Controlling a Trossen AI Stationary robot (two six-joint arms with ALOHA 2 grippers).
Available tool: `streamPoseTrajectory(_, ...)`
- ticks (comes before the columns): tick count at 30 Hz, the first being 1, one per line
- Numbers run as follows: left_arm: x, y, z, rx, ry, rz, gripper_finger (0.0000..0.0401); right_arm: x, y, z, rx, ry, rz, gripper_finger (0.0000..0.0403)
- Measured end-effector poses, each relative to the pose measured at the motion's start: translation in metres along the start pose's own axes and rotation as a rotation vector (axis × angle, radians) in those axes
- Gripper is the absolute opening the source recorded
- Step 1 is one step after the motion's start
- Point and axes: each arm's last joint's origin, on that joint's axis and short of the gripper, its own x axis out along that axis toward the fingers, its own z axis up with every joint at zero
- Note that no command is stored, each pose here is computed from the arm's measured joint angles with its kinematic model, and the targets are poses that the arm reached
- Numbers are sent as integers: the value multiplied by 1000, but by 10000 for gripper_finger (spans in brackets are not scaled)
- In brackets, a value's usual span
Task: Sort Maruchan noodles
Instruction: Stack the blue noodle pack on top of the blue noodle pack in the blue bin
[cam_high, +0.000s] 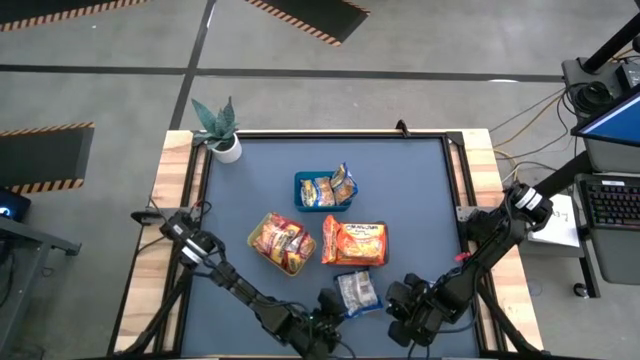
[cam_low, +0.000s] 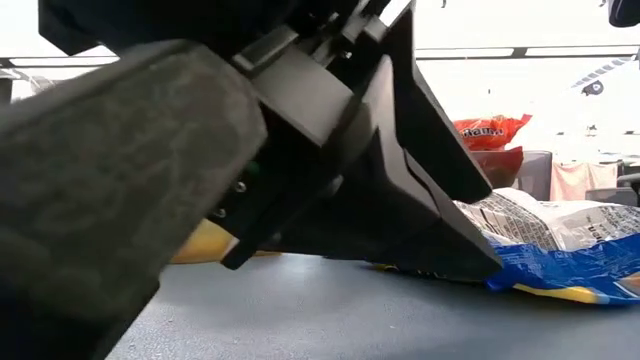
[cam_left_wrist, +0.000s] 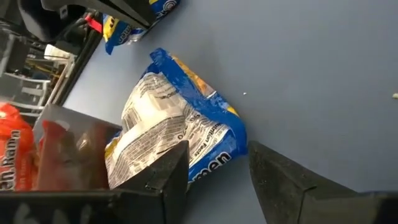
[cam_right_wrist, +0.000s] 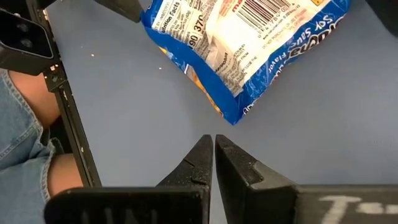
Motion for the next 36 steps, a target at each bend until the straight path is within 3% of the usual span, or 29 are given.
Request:
streamPoseTrajectory(13, 17, 17, -3, -1, -18, -31, 127, 0, 0, 1, -11, -26, -6, 9)
streamPoseTrajectory(20, 25, 25, -6, -30, -3, -14, 75, 0, 0, 1, -31, -28, -6, 9)
streamPoseTrajectory(24, 25, 26, -5, -31, -2, -10, 11, -3, 6, -4, -131, -81, 26, 9)
streamPoseTrajectory(27, 24, 28, -4, -61, 3, 15, 6, -7, 13, -10, -222, -134, 63, 9)
streamPoseTrajectory(31, 24, 37, -5, -130, 31, 133, 1, -14, 20, -17, -336, -237, 88, 9)
streamPoseTrajectory(36, 26, 48, -4, -225, 31, 185, 0, -10, 20, -19, -378, -285, 48, 12)
